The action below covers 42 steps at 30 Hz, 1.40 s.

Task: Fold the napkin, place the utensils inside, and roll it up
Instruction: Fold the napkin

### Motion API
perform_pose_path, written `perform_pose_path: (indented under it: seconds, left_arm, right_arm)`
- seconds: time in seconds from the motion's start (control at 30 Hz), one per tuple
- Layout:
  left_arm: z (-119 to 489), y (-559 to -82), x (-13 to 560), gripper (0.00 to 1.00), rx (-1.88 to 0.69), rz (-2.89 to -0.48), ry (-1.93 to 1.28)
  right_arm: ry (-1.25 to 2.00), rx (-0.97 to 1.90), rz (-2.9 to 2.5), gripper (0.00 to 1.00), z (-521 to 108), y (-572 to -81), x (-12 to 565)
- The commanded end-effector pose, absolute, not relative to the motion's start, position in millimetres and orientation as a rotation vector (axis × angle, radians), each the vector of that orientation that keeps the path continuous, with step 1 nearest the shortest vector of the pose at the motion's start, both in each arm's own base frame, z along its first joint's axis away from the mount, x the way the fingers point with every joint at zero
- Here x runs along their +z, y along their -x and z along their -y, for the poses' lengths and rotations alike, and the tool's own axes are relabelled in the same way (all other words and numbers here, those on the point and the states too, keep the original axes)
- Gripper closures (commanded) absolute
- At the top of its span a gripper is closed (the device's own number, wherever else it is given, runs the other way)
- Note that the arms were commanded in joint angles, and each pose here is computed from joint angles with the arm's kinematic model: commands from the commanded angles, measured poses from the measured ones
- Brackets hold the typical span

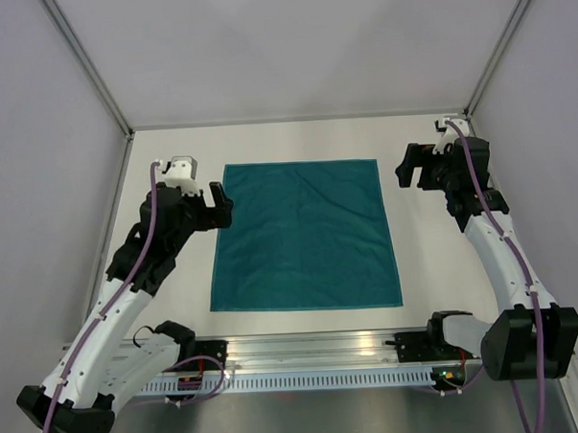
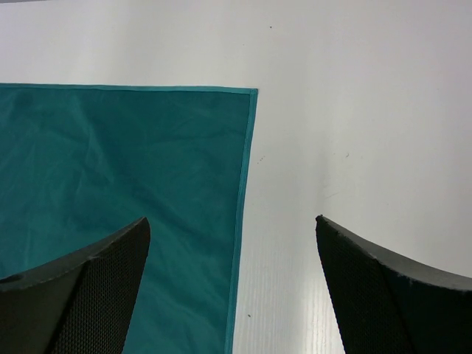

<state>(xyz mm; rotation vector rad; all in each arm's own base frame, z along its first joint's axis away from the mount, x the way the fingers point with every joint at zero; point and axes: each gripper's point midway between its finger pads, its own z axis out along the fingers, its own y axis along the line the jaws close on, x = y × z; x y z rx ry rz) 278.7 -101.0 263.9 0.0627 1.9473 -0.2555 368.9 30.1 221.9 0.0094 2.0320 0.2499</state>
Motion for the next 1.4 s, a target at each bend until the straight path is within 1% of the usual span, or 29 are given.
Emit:
perform_pose_path:
  seconds: [0.0,0.07,0.1,0.23,0.27,0.3,0.33,0.4,0.43,0.47,0.5,0.53,0.57,0.63,0.67,0.83,0.9,1.0,1.07,1.13,1.2,1.37]
  left_arm:
    - [122,-281,276,0.00,-0.323,-1.943,-0.140]
    - [138,-284,270,0.00,-0.326,-1.990,-0.152]
    - [148,-285,279,0.00,-0.329,-1.982,-0.164]
    - [227,-266,271,0.00,-0.351,-1.988,-0.296]
    - [244,-264,265,0.00,-0.368,-1.996,-0.307]
    - [263,-264,248,0.00,-0.357,-2.025,-0.342]
    - [286,-253,239,0.00,-0.382,-2.028,-0.398]
    - [322,-246,235,0.01,-0.447,-2.004,-0.424]
    - [349,-235,212,0.01,-0.441,-2.027,-0.502]
    - [364,-229,205,0.02,-0.447,-2.024,-0.533]
    - [387,-219,205,0.03,-0.474,-2.007,-0.569]
    - [403,-215,182,0.04,-0.448,-2.038,-0.619]
    - [414,-211,172,0.05,-0.448,-2.050,-0.634]
    - [440,-196,167,0.08,-0.494,-2.042,-0.677]
    - [450,-193,147,0.09,-0.477,-2.066,-0.705]
    - [494,-164,126,0.17,-0.536,-2.047,-0.812]
    - [504,-158,113,0.19,-0.519,-2.048,-0.847]
    - [517,-146,96,0.26,-0.557,-2.061,-0.893]
    - [525,-138,91,0.28,-0.578,-2.048,-0.929]
    - [530,-132,82,0.33,-0.583,-2.043,-0.962]
    - [535,-127,79,0.35,-0.608,-2.026,-0.988]
    - [540,-121,67,0.35,-0.628,-2.001,-1.035]
  right_arm:
    - [0.007,0.240,-2.042,0.02,-30,-371,233]
    - [0.013,0.234,-2.066,0.02,-29,-374,231]
    - [0.013,0.230,-2.069,0.02,-29,-375,230]
    - [-0.006,0.176,-2.107,0.02,-20,-382,222]
    - [-0.010,0.168,-2.116,0.02,-18,-383,220]
    - [-0.017,0.149,-2.125,0.02,-15,-383,217]
    - [-0.022,0.140,-2.132,0.02,-14,-385,215]
    - [-0.037,0.112,-2.138,0.02,-9,-386,213]
    - [-0.039,0.105,-2.142,0.02,-8,-387,210]
    - [-0.039,0.100,-2.144,0.02,-8,-387,210]
    - [-0.045,0.095,-2.146,0.02,-7,-388,209]
    - [-0.044,0.092,-2.150,0.02,-6,-388,207]
    - [-0.047,0.092,-2.152,0.02,-6,-389,207]
    - [-0.048,0.090,-2.156,0.02,-6,-389,205]
    - [-0.049,0.088,-2.155,0.02,-5,-389,205]
    - [-0.048,0.092,-2.165,0.02,-6,-390,201]
    - [-0.047,0.089,-2.169,0.02,-6,-391,200]
    - [-0.045,0.090,-2.175,0.02,-6,-391,198]
    - [-0.048,0.092,-2.176,0.02,-6,-391,197]
    - [-0.050,0.089,-2.178,0.02,-5,-391,197]
    - [-0.050,0.086,-2.179,0.02,-5,-391,196]
    - [-0.054,0.082,-2.187,0.02,-4,-391,193]
